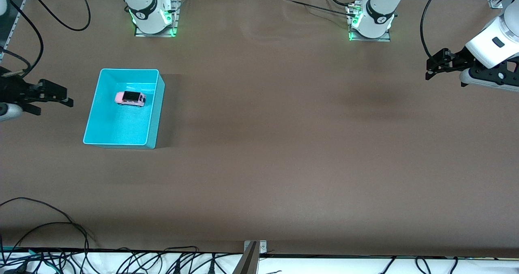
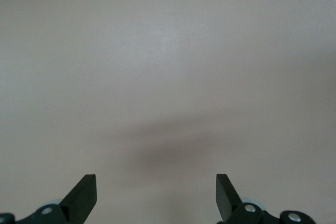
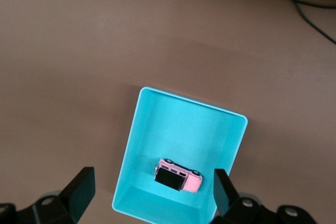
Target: Wind and store pink jeep toy
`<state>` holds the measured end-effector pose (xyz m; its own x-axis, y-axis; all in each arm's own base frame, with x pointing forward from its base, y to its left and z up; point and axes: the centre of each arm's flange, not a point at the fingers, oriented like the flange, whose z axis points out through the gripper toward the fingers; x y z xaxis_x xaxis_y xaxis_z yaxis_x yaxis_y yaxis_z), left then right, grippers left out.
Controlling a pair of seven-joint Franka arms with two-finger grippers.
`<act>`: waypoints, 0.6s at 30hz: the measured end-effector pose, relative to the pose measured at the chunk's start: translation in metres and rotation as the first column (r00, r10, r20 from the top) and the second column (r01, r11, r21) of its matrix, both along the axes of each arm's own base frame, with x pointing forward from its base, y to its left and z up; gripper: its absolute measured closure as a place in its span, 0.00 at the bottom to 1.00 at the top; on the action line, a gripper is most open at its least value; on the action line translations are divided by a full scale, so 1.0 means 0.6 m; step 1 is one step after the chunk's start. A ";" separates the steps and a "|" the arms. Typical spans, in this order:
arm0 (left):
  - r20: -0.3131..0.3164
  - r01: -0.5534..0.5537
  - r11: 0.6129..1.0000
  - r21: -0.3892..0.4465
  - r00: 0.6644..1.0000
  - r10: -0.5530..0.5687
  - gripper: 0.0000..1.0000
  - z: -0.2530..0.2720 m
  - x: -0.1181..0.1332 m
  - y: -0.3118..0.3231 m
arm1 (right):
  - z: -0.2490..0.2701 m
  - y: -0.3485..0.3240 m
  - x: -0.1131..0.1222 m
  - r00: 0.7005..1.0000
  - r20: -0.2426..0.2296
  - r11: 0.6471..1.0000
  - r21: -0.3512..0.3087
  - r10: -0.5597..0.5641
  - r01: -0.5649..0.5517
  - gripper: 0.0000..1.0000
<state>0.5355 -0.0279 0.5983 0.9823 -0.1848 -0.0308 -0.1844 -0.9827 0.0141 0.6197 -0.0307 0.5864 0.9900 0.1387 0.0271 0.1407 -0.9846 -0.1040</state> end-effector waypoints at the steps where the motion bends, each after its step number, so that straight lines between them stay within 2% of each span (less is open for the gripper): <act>1: 0.000 0.000 1.000 0.000 1.000 0.000 0.00 0.000 0.000 0.000 | 0.005 -0.005 0.000 1.000 0.004 1.000 -0.009 -0.020 0.020 0.00; 6: 0.000 0.000 1.000 0.000 1.000 0.000 0.00 0.000 0.000 0.000 | 0.027 -0.019 -0.002 0.997 0.020 0.996 -0.050 -0.078 0.079 0.00; 10: 0.000 0.000 1.000 0.000 1.000 0.000 0.00 0.000 0.000 0.000 | 0.040 -0.019 -0.017 0.996 -0.004 0.994 -0.061 -0.092 0.092 0.00; 15: 0.000 0.000 1.000 0.000 1.000 0.000 0.00 0.000 0.000 0.000 | 0.061 -0.015 -0.055 0.995 -0.014 0.993 -0.074 -0.095 0.094 0.00; 18: 0.000 0.000 1.000 0.000 1.000 0.000 0.00 0.000 0.000 0.000 | 0.065 -0.010 -0.091 0.995 0.002 0.992 -0.081 -0.096 0.096 0.00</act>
<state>0.5355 -0.0279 0.5982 0.9823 -0.1848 -0.0308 -0.1845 -0.9827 0.0141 0.5653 -0.0369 0.6256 0.9989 0.0443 0.0178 0.0447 -0.9987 -0.0236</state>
